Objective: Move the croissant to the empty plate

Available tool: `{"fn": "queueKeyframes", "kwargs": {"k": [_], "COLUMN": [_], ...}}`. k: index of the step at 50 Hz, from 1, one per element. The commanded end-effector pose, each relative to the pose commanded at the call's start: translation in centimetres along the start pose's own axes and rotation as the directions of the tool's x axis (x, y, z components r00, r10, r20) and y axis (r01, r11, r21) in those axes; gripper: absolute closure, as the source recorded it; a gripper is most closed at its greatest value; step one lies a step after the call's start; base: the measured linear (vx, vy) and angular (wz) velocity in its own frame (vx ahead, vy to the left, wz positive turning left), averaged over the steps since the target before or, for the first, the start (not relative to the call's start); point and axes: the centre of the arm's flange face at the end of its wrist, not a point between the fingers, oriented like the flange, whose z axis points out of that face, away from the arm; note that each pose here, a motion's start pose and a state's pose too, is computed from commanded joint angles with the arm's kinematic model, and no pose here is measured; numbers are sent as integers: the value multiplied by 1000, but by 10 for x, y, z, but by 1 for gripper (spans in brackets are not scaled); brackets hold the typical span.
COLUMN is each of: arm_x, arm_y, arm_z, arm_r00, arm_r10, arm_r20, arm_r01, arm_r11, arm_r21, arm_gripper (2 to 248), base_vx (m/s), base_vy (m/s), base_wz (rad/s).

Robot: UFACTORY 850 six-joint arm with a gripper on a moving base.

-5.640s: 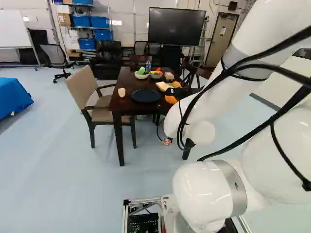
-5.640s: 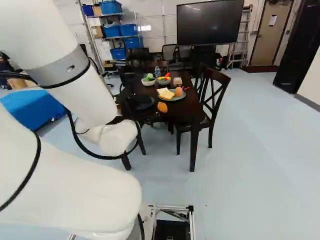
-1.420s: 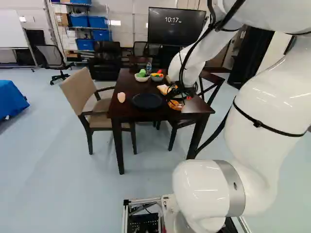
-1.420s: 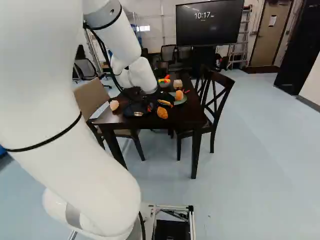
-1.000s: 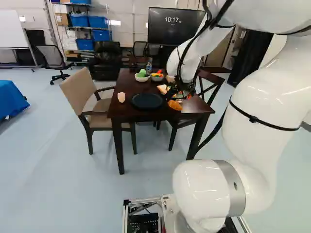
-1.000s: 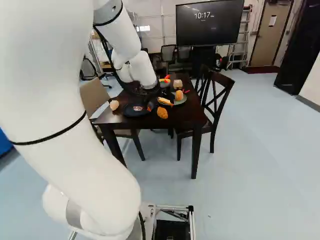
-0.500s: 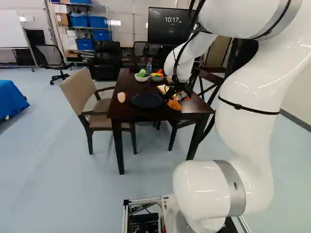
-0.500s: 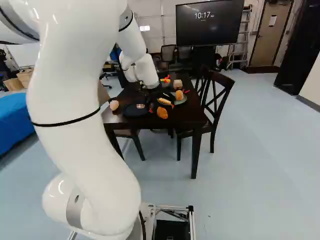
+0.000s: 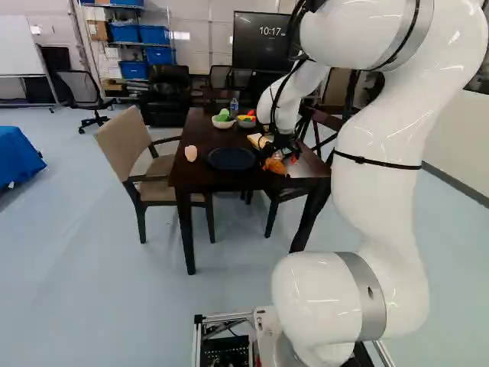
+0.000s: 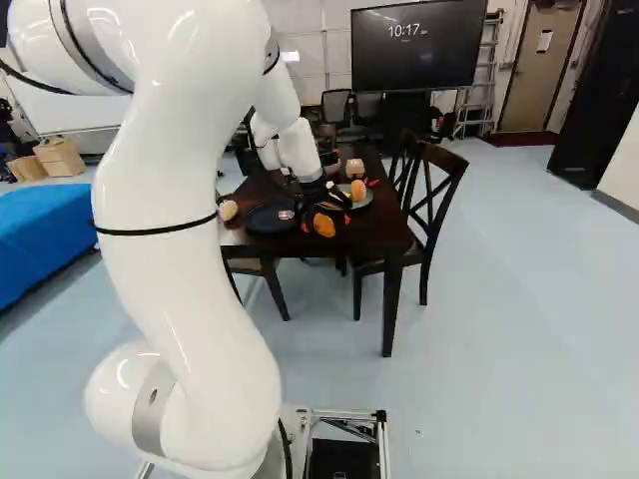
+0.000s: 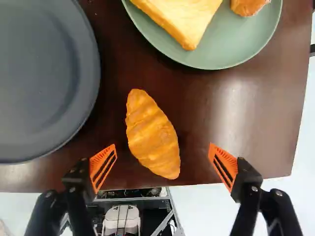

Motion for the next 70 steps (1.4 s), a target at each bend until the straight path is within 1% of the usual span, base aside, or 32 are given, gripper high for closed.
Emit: {"fn": "queueKeyframes", "kwargs": {"k": [7, 18, 47, 48, 52, 53, 58, 59, 63, 64, 68, 69, 70], "arm_x": [1, 6, 6, 6, 6, 6, 7, 7, 9, 9, 10, 10, 10], "arm_y": [0, -4, -4, -4, -4, -4, -4, -4, -4, -4, -4, -4, -4], "arm_z": [0, 1, 1, 1, 1, 1, 1, 1, 1, 1, 1, 1, 1], "arm_r00": [1000, 1000, 1000, 1000, 1000, 1000, 1000, 1000, 999, 999, 998, 998, 998], "arm_r10": [0, -7, -8, -8, -8, -8, -8, -8, -8, -8, -8, -8, -8], "arm_r20": [-5, -13, -13, -13, -16, -17, -26, -28, -39, -42, -55, -57, -58], "arm_r01": [0, 7, 8, 8, 8, 8, 8, 8, 8, 8, 8, 8, 8], "arm_r11": [1000, 1000, 1000, 1000, 1000, 1000, 1000, 1000, 1000, 1000, 1000, 1000, 1000], "arm_r21": [0, 1, 1, 1, 1, 1, 1, 1, 1, 1, 1, 1, 1], "arm_gripper": [3, 3, 3, 14, 14, 27, 27, 39, 39, 50, 50, 62, 62], "base_vx": [0, 0, 0, 0, 0, 0, 0, 0, 0, 0, 0, 0, 0], "base_vy": [0, 0, 0, 0, 0, 0, 0, 0, 0, 0, 0, 0, 0], "base_wz": [0, 0, 0, 0, 0, 0, 0, 0, 0, 0, 0, 0, 0]}}
